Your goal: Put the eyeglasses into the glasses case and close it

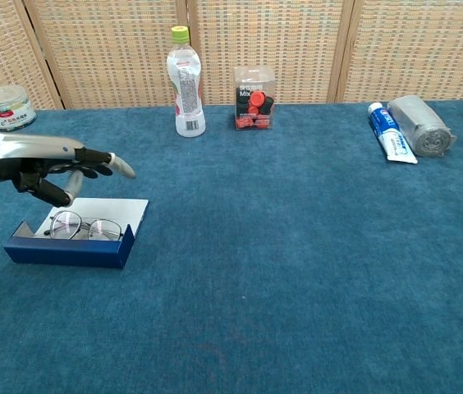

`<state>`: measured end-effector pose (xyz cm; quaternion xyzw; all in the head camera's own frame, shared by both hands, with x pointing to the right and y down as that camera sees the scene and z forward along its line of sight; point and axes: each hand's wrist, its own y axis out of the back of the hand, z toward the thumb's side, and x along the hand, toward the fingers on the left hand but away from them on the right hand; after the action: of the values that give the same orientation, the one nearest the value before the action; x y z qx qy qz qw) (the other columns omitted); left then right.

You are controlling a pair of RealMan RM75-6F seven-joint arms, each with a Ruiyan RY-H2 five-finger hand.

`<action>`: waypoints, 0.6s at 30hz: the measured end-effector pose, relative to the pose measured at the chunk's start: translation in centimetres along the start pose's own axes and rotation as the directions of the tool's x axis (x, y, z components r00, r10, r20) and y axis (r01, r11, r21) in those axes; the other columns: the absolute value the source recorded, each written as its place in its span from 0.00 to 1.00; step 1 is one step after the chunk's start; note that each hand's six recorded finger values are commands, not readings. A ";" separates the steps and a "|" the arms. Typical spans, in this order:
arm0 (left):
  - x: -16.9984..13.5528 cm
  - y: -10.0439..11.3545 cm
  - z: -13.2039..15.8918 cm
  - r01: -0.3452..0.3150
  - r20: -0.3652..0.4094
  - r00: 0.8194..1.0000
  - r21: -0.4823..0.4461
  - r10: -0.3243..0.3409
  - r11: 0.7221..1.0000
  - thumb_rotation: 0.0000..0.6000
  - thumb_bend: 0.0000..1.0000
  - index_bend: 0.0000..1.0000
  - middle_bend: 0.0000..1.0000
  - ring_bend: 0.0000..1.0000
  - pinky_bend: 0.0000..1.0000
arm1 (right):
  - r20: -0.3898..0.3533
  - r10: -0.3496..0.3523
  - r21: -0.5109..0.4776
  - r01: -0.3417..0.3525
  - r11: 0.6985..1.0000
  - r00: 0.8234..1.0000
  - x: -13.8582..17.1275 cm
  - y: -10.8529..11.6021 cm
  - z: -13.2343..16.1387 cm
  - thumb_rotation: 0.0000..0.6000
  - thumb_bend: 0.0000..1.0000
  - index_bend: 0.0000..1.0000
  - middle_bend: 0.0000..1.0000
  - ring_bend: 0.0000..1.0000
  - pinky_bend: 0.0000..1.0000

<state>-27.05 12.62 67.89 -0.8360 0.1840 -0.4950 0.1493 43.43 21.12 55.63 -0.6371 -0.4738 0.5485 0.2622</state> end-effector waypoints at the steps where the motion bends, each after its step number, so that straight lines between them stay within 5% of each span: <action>1: 0.2 -0.2 0.3 0.006 0.008 1.000 -0.001 -0.006 1.000 1.00 0.97 0.14 0.00 0.00 0.00 | 0.000 0.000 0.000 0.000 1.000 1.000 0.0 0.0 0.0 1.00 0.00 0.00 0.00 0.00 0.00; 8: 1.9 -3.4 3.5 0.084 0.082 0.993 -0.018 -0.083 0.996 1.00 0.97 0.14 0.00 0.00 0.00 | 0.003 0.004 -0.007 -0.004 1.000 1.000 0.0 0.0 -0.1 1.00 0.00 0.00 0.00 0.00 0.00; 18: 2.1 -5.2 4.6 0.121 0.100 0.988 0.006 -0.121 0.993 1.00 0.97 0.14 0.00 0.00 0.00 | 0.001 0.004 -0.009 -0.004 1.000 1.000 0.0 0.0 -0.2 1.00 0.00 0.00 0.00 0.00 0.00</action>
<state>-21.20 16.59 69.65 -0.8694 0.1252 -0.4605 0.1283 43.59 21.12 55.68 -0.6389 -0.4749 0.5474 0.2580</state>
